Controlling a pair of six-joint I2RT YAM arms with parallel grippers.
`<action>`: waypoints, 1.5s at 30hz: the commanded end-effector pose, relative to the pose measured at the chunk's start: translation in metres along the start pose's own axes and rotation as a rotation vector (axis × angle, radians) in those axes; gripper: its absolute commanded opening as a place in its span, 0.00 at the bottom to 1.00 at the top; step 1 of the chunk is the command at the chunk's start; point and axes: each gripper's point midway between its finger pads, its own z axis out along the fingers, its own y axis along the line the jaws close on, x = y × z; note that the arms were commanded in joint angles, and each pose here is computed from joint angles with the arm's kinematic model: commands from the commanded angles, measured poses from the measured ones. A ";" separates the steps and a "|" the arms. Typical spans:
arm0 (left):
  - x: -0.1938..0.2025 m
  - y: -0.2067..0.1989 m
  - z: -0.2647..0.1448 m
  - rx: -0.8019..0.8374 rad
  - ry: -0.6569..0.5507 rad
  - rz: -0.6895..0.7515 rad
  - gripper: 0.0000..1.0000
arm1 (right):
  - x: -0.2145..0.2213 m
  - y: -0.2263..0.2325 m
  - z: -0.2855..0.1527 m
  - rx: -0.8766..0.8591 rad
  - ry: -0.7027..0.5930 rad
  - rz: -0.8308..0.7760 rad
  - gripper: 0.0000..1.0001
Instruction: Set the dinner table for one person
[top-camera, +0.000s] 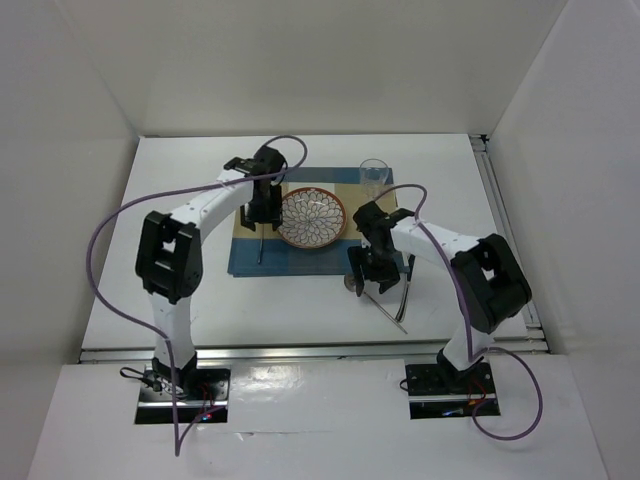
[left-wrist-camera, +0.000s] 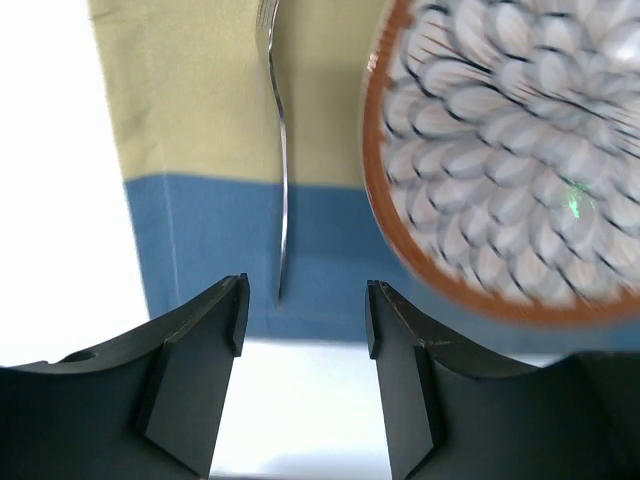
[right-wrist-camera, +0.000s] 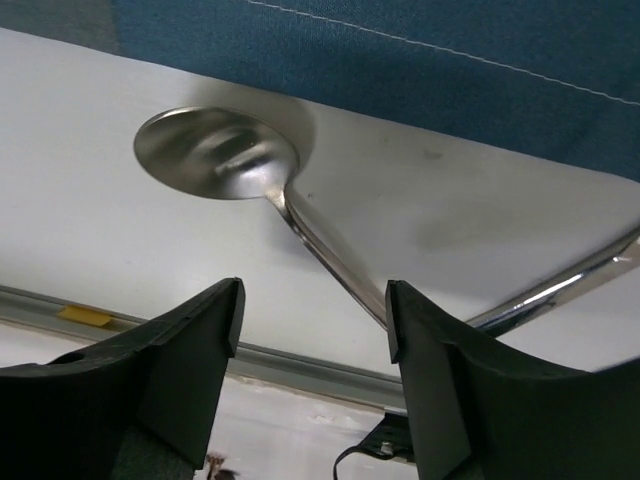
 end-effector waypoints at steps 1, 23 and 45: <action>-0.007 0.002 -0.061 0.076 -0.088 -0.007 0.67 | 0.013 0.002 0.006 0.003 0.059 -0.024 0.68; -0.005 0.034 -0.149 0.109 -0.266 -0.091 0.67 | 0.044 0.030 0.020 0.061 0.150 -0.190 0.00; 0.000 0.064 -0.176 0.065 -0.389 -0.260 0.64 | -0.192 -0.012 -0.053 0.032 -0.409 0.220 0.00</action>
